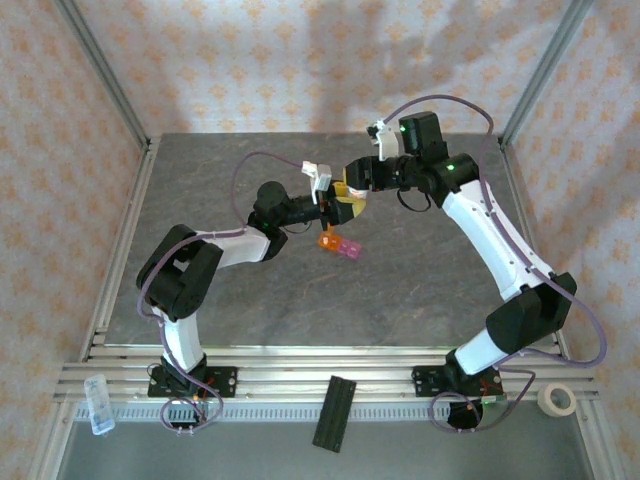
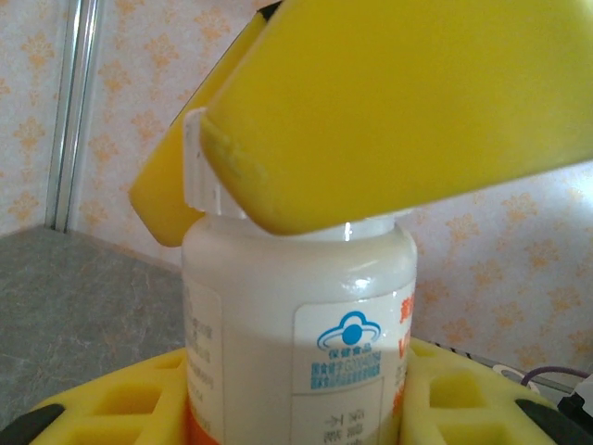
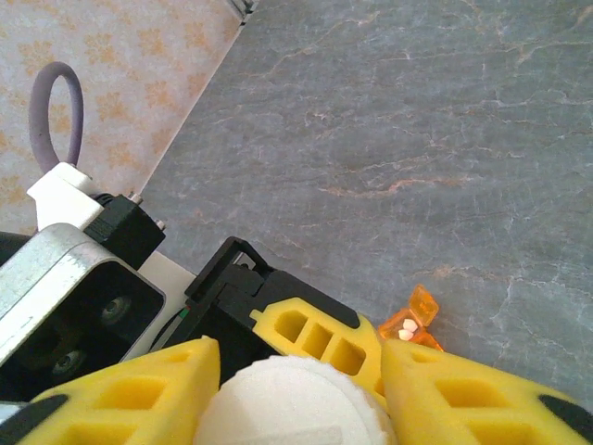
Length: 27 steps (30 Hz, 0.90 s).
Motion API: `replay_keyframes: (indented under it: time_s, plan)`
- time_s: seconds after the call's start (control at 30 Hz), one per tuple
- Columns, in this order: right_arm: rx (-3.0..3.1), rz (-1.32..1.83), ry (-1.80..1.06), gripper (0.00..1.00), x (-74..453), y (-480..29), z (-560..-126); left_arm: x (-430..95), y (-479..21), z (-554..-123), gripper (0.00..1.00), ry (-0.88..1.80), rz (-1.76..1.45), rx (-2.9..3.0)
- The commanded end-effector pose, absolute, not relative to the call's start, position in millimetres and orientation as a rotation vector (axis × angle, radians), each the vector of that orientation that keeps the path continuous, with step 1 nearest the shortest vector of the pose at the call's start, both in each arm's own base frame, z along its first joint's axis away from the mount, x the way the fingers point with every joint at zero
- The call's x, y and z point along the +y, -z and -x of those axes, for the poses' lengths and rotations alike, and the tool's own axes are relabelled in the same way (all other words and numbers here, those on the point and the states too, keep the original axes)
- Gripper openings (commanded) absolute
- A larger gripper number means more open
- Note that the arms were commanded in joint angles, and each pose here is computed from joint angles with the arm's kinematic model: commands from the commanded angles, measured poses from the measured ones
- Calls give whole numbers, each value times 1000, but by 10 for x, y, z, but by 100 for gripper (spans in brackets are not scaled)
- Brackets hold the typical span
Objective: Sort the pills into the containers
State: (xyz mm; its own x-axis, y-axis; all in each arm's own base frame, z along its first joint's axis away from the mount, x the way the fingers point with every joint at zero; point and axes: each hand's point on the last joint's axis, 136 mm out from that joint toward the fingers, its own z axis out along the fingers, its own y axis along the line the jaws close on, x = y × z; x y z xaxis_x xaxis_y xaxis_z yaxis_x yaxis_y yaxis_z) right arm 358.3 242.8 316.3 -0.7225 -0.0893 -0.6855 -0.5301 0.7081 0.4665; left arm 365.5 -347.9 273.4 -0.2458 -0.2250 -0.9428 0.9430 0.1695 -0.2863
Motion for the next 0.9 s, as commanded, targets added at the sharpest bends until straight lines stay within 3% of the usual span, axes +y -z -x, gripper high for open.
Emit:
replay_keyframes:
  time_s: [0.0, 0.07, 0.23, 0.3, 0.4, 0.43, 0.47, 0.87]
  plan:
    - [2291, 489, -908, 39, 2480, -3086, -3491, -3468, -2958, -3674, 0, 1318, -780, 1247]
    - [2292, 489, -911, 32, 2482, -3079, -3486, -3470, -2959, -3675, 0, 1317, -779, 1246]
    - [2288, 436, -883, 27, 2436, -3052, -3531, -3458, -2936, -3695, 0, 1311, -770, 1254]
    - [2274, 391, -876, 26, 2410, -3055, -3567, -3446, -2910, -3716, 7, 1299, -756, 1261]
    - [2253, 320, -844, 25, 2349, -3043, -3628, -3413, -2855, -3745, 34, 1270, -730, 1275]
    - [2248, 298, -824, 25, 2321, -3030, -3649, -3399, -2829, -3756, 61, 1258, -724, 1280]
    - [2245, 269, -804, 25, 2281, -3008, -3678, -3396, -2813, -3745, 99, 1253, -728, 1281]
    - [2241, -26, -512, 25, 1673, -2530, -4006, -3160, -2521, -3579, 100, 1217, -704, 1354]
